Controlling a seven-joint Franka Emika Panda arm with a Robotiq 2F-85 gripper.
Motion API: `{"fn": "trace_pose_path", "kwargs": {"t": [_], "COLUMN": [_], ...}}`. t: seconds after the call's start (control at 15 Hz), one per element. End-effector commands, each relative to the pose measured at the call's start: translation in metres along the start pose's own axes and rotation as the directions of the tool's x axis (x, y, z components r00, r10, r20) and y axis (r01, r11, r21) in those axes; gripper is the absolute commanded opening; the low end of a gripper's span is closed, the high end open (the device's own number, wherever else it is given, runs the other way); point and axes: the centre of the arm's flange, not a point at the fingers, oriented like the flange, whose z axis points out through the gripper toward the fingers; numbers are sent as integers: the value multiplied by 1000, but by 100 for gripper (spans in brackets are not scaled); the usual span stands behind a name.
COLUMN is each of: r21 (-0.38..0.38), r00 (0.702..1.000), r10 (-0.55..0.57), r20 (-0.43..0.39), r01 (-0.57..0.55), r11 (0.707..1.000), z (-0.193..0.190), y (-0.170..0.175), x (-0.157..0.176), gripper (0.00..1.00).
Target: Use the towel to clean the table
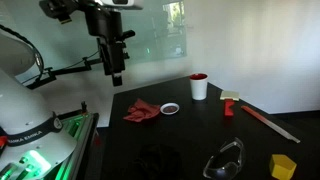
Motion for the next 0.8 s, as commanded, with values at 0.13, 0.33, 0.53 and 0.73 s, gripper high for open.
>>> {"fn": "trace_pose_path", "kwargs": {"t": [0.13, 0.33, 0.53, 0.73], "r21": [-22, -20, -20, -20], "r00": [999, 999, 999, 999], "r10": [4, 4, 4, 4], "r20": [-48, -45, -44, -44], "r01": [-5, -5, -5, -5], "r11": [1000, 1000, 1000, 1000], "z": [-24, -24, -24, -23], "y": [4, 4, 4, 4], "x": [2, 1, 1, 1], "gripper": [100, 100, 100, 100]}}
